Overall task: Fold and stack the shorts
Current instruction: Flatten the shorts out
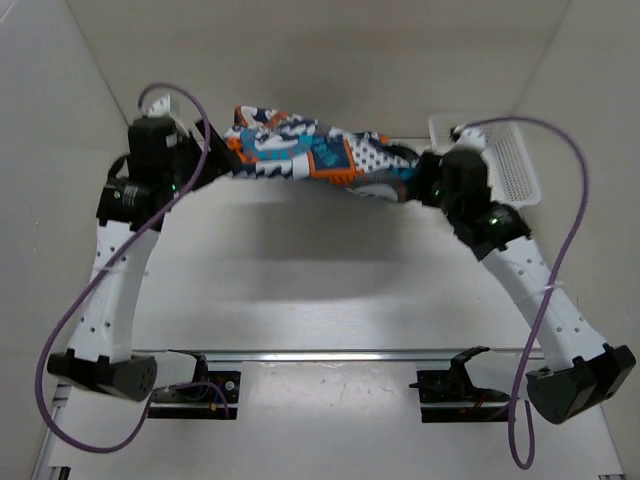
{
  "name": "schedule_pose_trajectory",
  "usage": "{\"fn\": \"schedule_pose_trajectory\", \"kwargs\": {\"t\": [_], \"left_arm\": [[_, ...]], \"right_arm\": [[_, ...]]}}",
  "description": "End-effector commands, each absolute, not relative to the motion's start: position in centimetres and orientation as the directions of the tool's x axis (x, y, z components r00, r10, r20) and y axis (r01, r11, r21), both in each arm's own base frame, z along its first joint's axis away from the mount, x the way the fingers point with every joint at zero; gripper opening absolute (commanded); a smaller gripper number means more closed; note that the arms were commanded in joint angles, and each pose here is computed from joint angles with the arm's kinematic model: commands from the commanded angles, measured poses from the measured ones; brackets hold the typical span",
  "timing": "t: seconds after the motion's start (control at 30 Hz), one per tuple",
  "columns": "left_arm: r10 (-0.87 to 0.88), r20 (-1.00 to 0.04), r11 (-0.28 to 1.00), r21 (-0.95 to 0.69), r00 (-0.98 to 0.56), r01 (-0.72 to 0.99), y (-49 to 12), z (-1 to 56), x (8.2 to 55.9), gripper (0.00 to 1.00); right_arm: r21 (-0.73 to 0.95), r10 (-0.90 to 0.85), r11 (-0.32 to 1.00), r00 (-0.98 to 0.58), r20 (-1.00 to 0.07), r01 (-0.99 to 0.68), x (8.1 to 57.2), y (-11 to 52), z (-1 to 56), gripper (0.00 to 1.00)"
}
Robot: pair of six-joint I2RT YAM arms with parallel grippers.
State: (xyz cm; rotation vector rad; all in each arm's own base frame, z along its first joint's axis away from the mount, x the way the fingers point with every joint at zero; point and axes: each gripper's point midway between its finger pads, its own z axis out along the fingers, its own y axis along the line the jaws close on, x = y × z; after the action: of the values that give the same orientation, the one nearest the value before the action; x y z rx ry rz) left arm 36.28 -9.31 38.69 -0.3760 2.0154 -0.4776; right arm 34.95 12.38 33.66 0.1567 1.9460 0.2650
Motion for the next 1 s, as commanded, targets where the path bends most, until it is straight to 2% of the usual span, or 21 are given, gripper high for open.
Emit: {"fn": "schedule_pose_trajectory", "kwargs": {"t": [0.0, 0.03, 0.07, 0.17, 0.2, 0.27, 0.3, 0.37, 0.4, 0.43, 0.47, 0.53, 0.6, 0.77, 0.8, 0.83, 0.9, 0.97], "left_arm": [[-0.417, -0.617, 0.897, -0.397, -0.668, -0.193, -9.2, 26.3, 34.6, 1.00], [-0.417, -0.549, 0.901, -0.356, -0.724, -0.248, -8.8, 22.0, 33.0, 1.00], [-0.413, -0.523, 0.903, -0.339, -0.746, -0.262, -8.7, 20.4, 32.4, 1.00], [-0.409, -0.498, 0.909, -0.300, -0.765, -0.290, -8.0, 18.3, 31.0, 0.97], [-0.409, -0.498, 0.909, -0.300, -0.765, -0.290, -8.0, 18.3, 31.0, 0.83], [-0.412, -0.521, 0.908, -0.301, -0.747, -0.291, -7.7, 19.1, 31.2, 0.59], [-0.412, -0.520, 0.908, -0.300, -0.748, -0.291, -7.8, 19.1, 31.5, 0.32], [-0.411, -0.512, 0.909, -0.295, -0.754, -0.295, -8.0, 19.2, 32.2, 0.14], [-0.410, -0.509, 0.909, -0.293, -0.757, -0.296, -8.0, 19.1, 32.6, 0.10], [-0.399, -0.493, 0.915, -0.267, -0.773, -0.302, -8.2, 18.4, 32.8, 0.10], [-0.391, -0.492, 0.919, -0.255, -0.778, -0.301, -8.4, 18.4, 33.0, 0.10], [-0.384, -0.463, 0.922, -0.227, -0.799, -0.312, -8.7, 17.2, 33.1, 0.10], [-0.401, -0.446, 0.916, -0.225, -0.800, -0.333, -9.1, 16.8, 32.8, 0.10], [-0.417, -0.393, 0.908, -0.220, -0.820, -0.356, -10.2, 14.0, 31.1, 0.13], [-0.414, -0.369, 0.908, -0.230, -0.832, -0.350, -10.6, 13.3, 31.0, 0.20], [-0.404, -0.351, 0.913, -0.215, -0.845, -0.347, -10.8, 12.5, 30.6, 0.42], [-0.393, -0.329, 0.919, -0.185, -0.859, -0.349, -11.2, 11.0, 31.3, 0.67], [-0.379, -0.302, 0.925, -0.157, -0.875, -0.346, -11.2, 9.7, 31.6, 0.76]], "right_arm": [[0.148, 0.113, 0.989, -0.562, -0.820, -0.017, 32.0, 13.1, 21.7, 0.73], [0.135, 0.110, 0.991, -0.578, -0.809, -0.001, 30.9, 12.8, 20.1, 0.86], [0.107, 0.087, 0.994, -0.628, -0.773, 0.006, 29.2, 12.6, 16.8, 0.88], [0.111, 0.144, 0.990, -0.678, -0.721, 0.092, 26.5, 11.4, 14.3, 0.89], [0.105, 0.178, 0.984, -0.692, -0.700, 0.147, 25.6, 10.5, 13.3, 0.85], [0.148, 0.218, 0.976, -0.667, -0.713, 0.162, 25.1, 10.3, 14.2, 0.67], [0.160, 0.226, 0.974, -0.655, -0.721, 0.160, 24.8, 10.1, 14.5, 0.56], [0.171, 0.240, 0.971, -0.652, -0.719, 0.169, 24.6, 10.1, 14.6, 0.32], [0.192, 0.253, 0.967, -0.645, -0.721, 0.165, 24.9, 10.3, 15.3, 0.26], [0.197, 0.253, 0.967, -0.649, -0.718, 0.160, 24.8, 10.4, 15.6, 0.22], [0.187, 0.255, 0.967, -0.655, -0.711, 0.173, 25.1, 10.2, 15.6, 0.13], [0.166, 0.247, 0.969, -0.681, -0.690, 0.184, 25.3, 10.2, 15.8, 0.08], [0.171, 0.240, 0.971, -0.709, -0.664, 0.168, 25.4, 11.0, 15.5, 0.05], [0.214, 0.257, 0.964, -0.746, -0.614, 0.155, 25.6, 11.8, 15.1, 0.05], [0.226, 0.266, 0.961, -0.758, -0.596, 0.160, 26.0, 12.0, 14.6, 0.05], [0.261, 0.271, 0.955, -0.779, -0.566, 0.142, 26.0, 12.5, 14.3, 0.05], [0.278, 0.276, 0.950, -0.808, -0.521, 0.145, 26.1, 13.0, 13.1, 0.05], [0.285, 0.283, 0.946, -0.826, -0.488, 0.156, 26.3, 13.1, 12.2, 0.04]]}}
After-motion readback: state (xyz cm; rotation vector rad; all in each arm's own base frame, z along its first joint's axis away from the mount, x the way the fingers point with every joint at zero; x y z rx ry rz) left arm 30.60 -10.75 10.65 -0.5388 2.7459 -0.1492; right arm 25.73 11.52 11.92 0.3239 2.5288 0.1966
